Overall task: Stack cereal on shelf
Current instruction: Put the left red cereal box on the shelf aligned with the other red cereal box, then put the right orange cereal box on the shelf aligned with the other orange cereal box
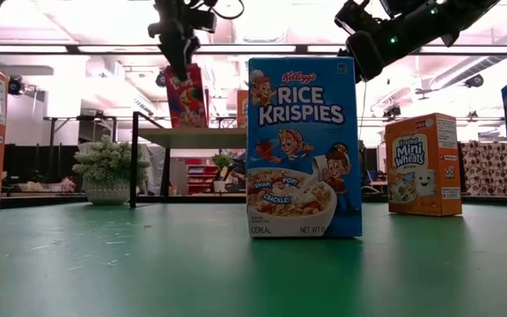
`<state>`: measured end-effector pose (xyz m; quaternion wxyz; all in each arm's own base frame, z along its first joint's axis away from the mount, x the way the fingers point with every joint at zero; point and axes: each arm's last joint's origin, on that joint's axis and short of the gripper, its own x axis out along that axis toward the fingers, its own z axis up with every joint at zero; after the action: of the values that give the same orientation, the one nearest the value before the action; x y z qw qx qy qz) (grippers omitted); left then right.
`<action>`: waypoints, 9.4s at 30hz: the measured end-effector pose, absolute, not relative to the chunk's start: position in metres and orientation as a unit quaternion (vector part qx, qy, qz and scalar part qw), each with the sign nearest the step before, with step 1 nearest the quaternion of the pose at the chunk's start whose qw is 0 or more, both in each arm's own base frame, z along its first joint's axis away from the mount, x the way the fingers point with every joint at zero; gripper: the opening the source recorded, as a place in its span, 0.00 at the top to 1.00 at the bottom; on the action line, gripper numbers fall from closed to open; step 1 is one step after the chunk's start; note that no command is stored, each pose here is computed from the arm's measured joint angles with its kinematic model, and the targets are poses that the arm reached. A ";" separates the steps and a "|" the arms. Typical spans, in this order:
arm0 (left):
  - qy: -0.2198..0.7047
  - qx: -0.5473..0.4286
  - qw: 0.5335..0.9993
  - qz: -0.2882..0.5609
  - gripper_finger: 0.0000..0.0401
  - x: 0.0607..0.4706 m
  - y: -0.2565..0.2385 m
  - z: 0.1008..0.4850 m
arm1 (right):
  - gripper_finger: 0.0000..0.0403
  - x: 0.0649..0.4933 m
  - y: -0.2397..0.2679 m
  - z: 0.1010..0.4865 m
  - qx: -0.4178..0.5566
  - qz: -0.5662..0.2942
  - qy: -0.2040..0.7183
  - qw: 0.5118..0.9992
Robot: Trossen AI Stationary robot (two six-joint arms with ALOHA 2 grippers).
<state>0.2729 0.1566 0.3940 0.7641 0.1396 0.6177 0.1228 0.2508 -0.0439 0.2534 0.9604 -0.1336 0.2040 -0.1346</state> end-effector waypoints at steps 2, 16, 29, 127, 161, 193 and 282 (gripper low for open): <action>0.617 0.140 0.764 0.124 0.62 0.273 0.157 0.394 | 0.97 0.251 -0.044 0.253 -0.134 -0.135 0.204 0.960; 0.625 0.144 0.758 0.118 0.62 0.282 0.162 0.385 | 0.97 0.251 -0.044 0.253 -0.133 -0.135 0.204 0.961; 0.629 0.146 0.754 0.117 0.51 0.285 0.165 0.381 | 0.97 0.251 -0.044 0.253 -0.133 -0.135 0.204 0.961; 0.555 0.091 0.796 0.224 1.00 0.270 0.187 0.414 | 0.97 0.250 -0.044 0.251 -0.128 -0.134 0.215 0.959; 0.402 0.132 0.905 0.053 1.00 0.289 0.028 0.421 | 0.97 0.253 -0.018 0.251 0.008 -0.114 0.206 0.972; 0.248 0.082 0.963 0.068 1.00 0.224 0.010 0.363 | 0.96 0.218 0.013 0.316 0.320 -0.271 0.538 0.731; 0.254 0.082 0.961 0.067 1.00 0.226 0.010 0.361 | 0.63 0.291 -0.019 0.400 0.142 -0.182 0.390 0.892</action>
<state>0.2256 0.0099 0.3612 0.9615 0.0815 0.2537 0.0671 0.2909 -0.0192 0.3998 0.8915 0.1420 0.3896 -0.1822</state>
